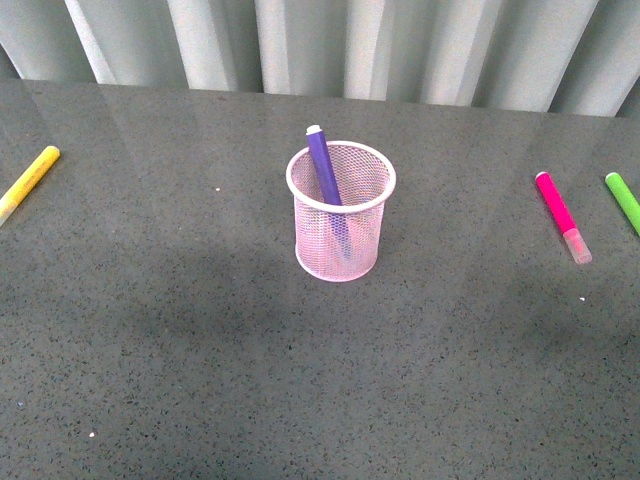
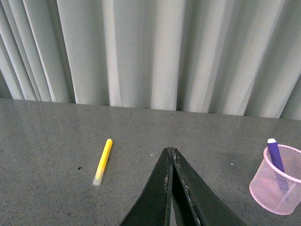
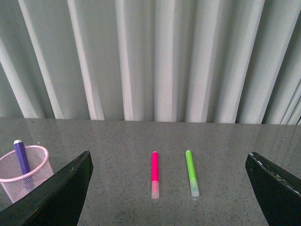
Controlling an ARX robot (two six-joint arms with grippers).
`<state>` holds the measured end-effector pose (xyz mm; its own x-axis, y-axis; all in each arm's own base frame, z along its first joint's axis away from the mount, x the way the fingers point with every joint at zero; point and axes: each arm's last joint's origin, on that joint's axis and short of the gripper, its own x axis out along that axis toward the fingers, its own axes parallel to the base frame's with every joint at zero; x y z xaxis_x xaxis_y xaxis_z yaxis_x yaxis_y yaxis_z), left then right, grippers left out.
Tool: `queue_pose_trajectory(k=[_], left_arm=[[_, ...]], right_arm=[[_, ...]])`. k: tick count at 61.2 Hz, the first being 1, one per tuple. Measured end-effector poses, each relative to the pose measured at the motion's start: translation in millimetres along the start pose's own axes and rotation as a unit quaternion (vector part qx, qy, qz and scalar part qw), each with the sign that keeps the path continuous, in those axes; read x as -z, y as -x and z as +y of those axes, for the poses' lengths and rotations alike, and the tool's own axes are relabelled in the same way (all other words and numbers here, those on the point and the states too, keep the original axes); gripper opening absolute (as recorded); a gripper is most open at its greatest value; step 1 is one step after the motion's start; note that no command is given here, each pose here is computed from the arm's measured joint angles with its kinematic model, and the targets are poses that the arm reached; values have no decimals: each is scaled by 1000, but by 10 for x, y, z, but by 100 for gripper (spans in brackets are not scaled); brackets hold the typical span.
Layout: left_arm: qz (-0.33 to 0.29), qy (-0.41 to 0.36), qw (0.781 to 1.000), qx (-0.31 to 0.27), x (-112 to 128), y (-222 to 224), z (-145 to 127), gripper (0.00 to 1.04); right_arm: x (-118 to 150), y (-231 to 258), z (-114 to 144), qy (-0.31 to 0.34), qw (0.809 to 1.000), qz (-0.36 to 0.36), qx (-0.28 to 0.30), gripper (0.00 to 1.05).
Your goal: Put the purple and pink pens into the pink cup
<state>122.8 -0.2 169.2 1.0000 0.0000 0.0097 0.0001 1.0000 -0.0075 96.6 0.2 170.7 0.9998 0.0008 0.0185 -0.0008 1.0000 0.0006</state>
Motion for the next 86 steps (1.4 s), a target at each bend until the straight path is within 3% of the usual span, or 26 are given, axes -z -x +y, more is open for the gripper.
queue_pose_trajectory(k=[63, 76, 82, 86], left_arm=[[2, 0, 1000, 1, 27, 254, 0, 4], [2, 0, 1000, 1, 27, 254, 0, 42], [2, 0, 1000, 0, 27, 254, 1, 60], [2, 0, 1000, 1, 27, 254, 0, 72]], right_arm=[[0, 0, 0, 0, 1000, 0, 0, 98], [2, -1, -2, -1, 1000, 3, 6, 98], [34, -50, -31, 21, 985, 140, 100, 98], [34, -143, -72, 35, 979, 172, 106, 98]])
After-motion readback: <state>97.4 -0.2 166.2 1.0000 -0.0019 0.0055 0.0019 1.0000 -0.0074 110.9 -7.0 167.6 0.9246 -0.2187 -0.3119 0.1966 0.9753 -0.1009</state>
